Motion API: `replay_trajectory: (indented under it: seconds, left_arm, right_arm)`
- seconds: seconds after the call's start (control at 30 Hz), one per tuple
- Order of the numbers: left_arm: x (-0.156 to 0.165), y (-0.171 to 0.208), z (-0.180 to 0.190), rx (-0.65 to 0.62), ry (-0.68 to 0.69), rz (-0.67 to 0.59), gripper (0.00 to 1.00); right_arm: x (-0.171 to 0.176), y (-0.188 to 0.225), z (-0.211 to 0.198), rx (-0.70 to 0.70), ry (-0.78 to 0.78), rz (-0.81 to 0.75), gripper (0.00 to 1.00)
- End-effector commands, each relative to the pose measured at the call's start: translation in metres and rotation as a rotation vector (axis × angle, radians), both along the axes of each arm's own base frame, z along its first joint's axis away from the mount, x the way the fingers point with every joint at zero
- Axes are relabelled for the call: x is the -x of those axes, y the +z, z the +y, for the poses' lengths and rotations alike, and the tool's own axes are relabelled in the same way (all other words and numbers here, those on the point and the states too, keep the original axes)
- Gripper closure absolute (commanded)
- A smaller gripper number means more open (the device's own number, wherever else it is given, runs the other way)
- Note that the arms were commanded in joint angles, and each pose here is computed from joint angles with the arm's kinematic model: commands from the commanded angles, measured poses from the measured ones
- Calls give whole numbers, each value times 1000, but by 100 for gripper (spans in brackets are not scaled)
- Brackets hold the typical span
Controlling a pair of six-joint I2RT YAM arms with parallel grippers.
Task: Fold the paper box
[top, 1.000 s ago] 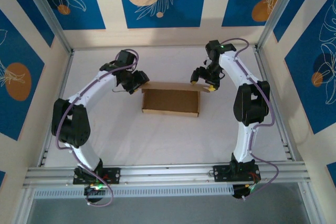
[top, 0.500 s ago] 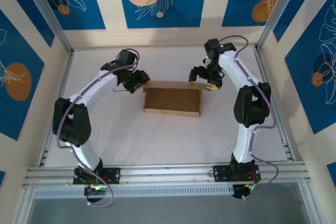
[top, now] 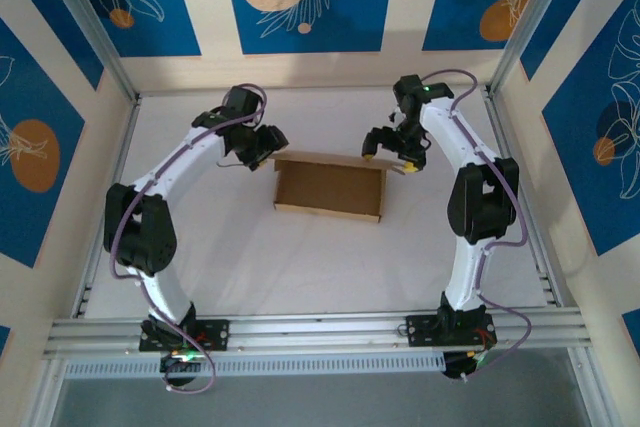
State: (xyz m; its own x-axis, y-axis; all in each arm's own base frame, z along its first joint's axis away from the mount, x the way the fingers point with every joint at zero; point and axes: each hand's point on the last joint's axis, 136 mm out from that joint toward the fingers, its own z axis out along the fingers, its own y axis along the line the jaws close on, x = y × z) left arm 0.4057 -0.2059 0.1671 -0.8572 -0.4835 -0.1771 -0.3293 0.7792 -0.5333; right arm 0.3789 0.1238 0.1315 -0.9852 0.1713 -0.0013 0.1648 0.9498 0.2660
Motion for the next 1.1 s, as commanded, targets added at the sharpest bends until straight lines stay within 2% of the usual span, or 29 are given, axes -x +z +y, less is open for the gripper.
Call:
replay_trajectory:
  seconds: [0.0,0.13,0.3,0.37,0.6,0.77,0.93,1.07]
  left_arm:
    - [-3,2,-4,-2,-12,7,40]
    - [-3,2,-4,-3,-14,5,40]
    - [-4,-1,-4,-3,-11,11,40]
    - [-4,-1,-4,-2,-11,9,40]
    - [-6,-4,-5,1,-13,14,41]
    - [-7,-5,-6,3,-15,15,41]
    - [-8,-4,-7,5,-13,16,41]
    - [-8,-4,-7,10,-7,17,41]
  right_arm:
    - [13,9,1,-33,-37,21,1]
    - [17,8,1,-71,-71,46,1]
    - [10,28,9,-415,-227,34,1]
    - [7,35,5,-494,-269,22,0]
    - [10,33,-18,-335,-235,0,0]
    - [7,26,-44,-116,-213,-34,0]
    - [-2,20,-25,-102,-157,-12,0]
    - [5,7,-1,-119,-107,46,0]
